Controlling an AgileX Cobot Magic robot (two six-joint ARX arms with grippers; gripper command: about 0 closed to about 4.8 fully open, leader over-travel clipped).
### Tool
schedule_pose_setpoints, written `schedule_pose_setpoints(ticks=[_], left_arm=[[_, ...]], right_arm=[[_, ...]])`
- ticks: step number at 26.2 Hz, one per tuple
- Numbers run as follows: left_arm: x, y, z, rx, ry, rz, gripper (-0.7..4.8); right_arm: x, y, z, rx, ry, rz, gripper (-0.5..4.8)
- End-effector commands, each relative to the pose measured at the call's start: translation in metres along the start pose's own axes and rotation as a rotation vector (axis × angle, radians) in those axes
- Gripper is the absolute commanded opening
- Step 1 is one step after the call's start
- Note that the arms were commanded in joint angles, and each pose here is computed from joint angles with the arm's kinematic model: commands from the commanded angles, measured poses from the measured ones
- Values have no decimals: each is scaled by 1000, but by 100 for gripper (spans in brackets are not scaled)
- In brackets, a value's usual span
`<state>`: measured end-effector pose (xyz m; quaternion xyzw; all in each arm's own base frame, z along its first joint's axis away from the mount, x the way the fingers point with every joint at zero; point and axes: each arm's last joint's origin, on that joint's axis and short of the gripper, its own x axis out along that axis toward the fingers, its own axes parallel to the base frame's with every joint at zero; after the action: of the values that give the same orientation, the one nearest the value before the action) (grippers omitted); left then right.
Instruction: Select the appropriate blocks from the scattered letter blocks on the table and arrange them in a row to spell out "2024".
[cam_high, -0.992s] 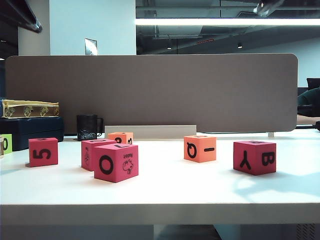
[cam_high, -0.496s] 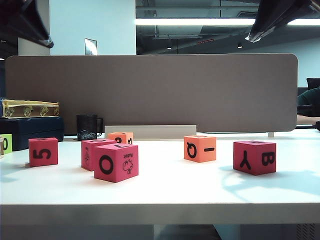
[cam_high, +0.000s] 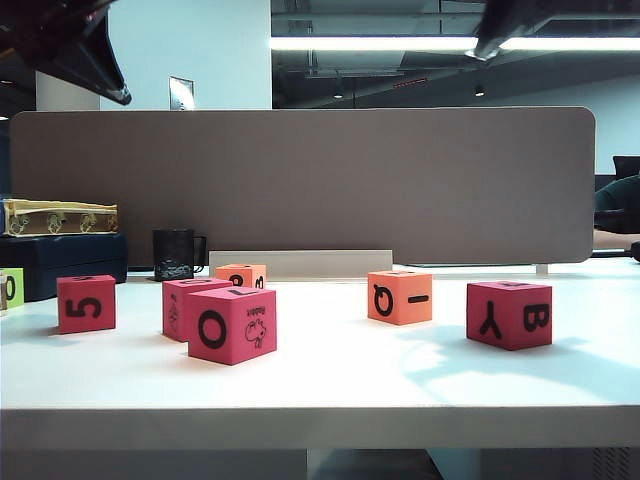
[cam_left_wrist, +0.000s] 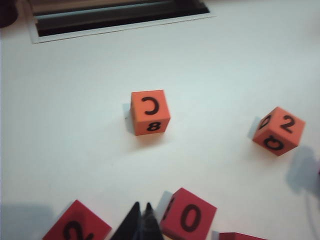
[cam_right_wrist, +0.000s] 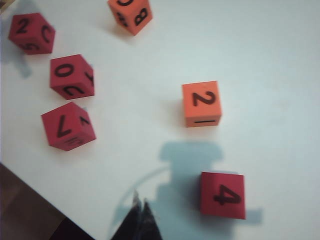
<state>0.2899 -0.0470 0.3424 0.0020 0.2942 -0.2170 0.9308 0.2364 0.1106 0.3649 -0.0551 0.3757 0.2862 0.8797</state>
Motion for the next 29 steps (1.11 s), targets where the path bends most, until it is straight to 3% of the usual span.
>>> schedule_pose_setpoints(ticks=[1, 10, 14, 22, 29], left_arm=[[5, 2, 3, 12, 7, 23, -6], [27, 1, -4, 25, 75, -31, -4], [51, -8, -14, 75, 154, -86, 71], [81, -8, -26, 105, 232, -114, 96], [93, -11, -35, 174, 280, -153, 285]], right_arm=[[3, 7, 4, -24, 0, 13, -3], [24, 22, 4, -62, 57, 44, -3], [27, 30, 4, -85, 68, 64, -3], [27, 38, 0, -99, 101, 86, -3], [28, 53, 0, -139, 95, 123, -3]])
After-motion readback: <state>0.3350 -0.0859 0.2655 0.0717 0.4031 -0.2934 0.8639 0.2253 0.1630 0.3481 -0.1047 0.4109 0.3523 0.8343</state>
